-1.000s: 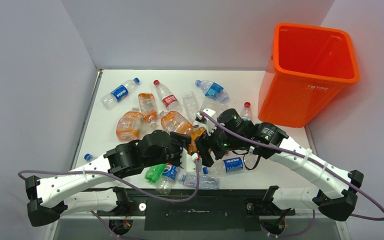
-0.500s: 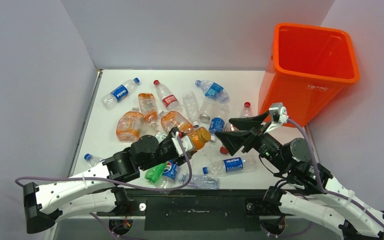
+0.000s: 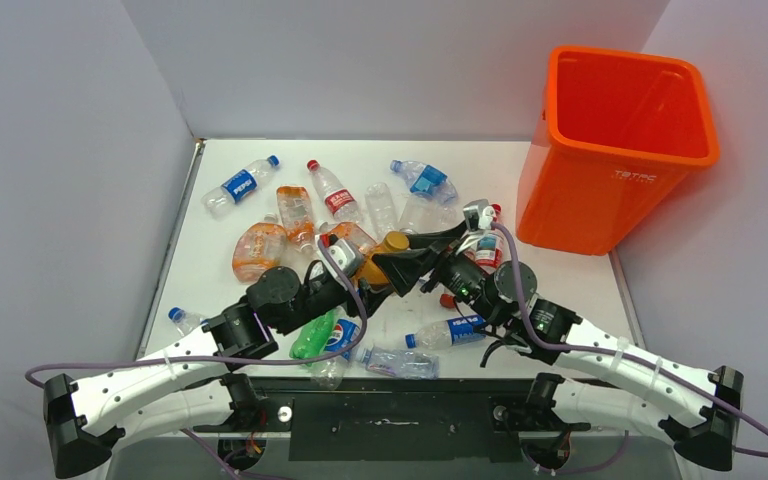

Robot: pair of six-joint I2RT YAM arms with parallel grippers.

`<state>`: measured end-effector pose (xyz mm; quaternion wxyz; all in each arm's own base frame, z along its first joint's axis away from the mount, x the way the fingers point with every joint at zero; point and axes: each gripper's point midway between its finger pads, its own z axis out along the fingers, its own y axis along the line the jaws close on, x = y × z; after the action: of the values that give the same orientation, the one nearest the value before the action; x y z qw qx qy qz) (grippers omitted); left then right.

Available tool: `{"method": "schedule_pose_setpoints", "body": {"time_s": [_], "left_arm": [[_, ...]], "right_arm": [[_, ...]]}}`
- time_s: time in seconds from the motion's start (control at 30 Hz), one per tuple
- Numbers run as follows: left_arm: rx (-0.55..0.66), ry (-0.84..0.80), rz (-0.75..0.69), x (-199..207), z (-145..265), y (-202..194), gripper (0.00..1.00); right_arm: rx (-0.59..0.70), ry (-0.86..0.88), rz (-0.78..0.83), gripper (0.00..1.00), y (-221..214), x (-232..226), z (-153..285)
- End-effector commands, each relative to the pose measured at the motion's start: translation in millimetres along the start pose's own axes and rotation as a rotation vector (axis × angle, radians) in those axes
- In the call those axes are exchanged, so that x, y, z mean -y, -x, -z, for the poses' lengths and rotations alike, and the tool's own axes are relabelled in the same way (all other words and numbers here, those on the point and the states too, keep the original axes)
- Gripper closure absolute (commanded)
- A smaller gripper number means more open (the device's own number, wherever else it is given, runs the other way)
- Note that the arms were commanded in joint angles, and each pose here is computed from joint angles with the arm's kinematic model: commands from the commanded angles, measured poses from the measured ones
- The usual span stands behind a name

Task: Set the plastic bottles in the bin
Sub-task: Place the plastic bottle in the trash bin.

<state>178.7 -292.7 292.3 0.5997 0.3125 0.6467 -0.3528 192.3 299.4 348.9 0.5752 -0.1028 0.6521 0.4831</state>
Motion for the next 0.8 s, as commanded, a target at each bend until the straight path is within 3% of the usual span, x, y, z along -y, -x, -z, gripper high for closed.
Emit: {"method": "schedule_pose_setpoints", "body": {"time_s": [0.0, 0.03, 0.07, 0.17, 0.3, 0.33, 0.37, 0.4, 0.5, 0.6, 0.77], "left_arm": [[0.091, -0.007, 0.030, 3, 1, 26, 1.00], [0.093, -0.008, 0.029, 3, 1, 26, 1.00], [0.094, -0.007, 0.028, 3, 1, 26, 1.00], [0.092, -0.023, 0.009, 6, 1, 24, 1.00], [0.088, -0.032, -0.007, 9, 1, 21, 1.00], [0.092, -0.033, -0.009, 9, 1, 22, 1.00], [0.096, -0.040, -0.016, 10, 2, 22, 1.00], [0.106, -0.047, -0.026, 11, 2, 23, 0.86], [0.143, -0.053, -0.056, 12, 6, 26, 0.01], [0.189, -0.013, -0.059, 6, 14, 32, 0.04], [0.249, 0.100, -0.093, -15, 26, 44, 0.04]], "right_arm": [[0.118, 0.038, -0.029, 0.04, 29, -16, -6], [0.116, 0.033, -0.027, 0.00, 28, -15, -7], [0.113, 0.029, -0.023, 0.06, 26, -14, -8], [0.102, 0.020, -0.012, 0.37, 22, -11, -10], [0.099, 0.014, -0.008, 0.58, 19, -9, -10], [0.097, 0.016, -0.003, 0.65, 19, -9, -10], [0.091, 0.016, 0.000, 0.79, 18, -10, -11], [0.084, 0.008, 0.002, 0.92, 19, -9, -12], [0.088, -0.022, 0.049, 0.95, 32, -9, -9], [0.118, -0.112, 0.160, 0.95, 70, -6, -1], [0.213, -0.424, 0.363, 0.95, 175, 7, 21]]}}
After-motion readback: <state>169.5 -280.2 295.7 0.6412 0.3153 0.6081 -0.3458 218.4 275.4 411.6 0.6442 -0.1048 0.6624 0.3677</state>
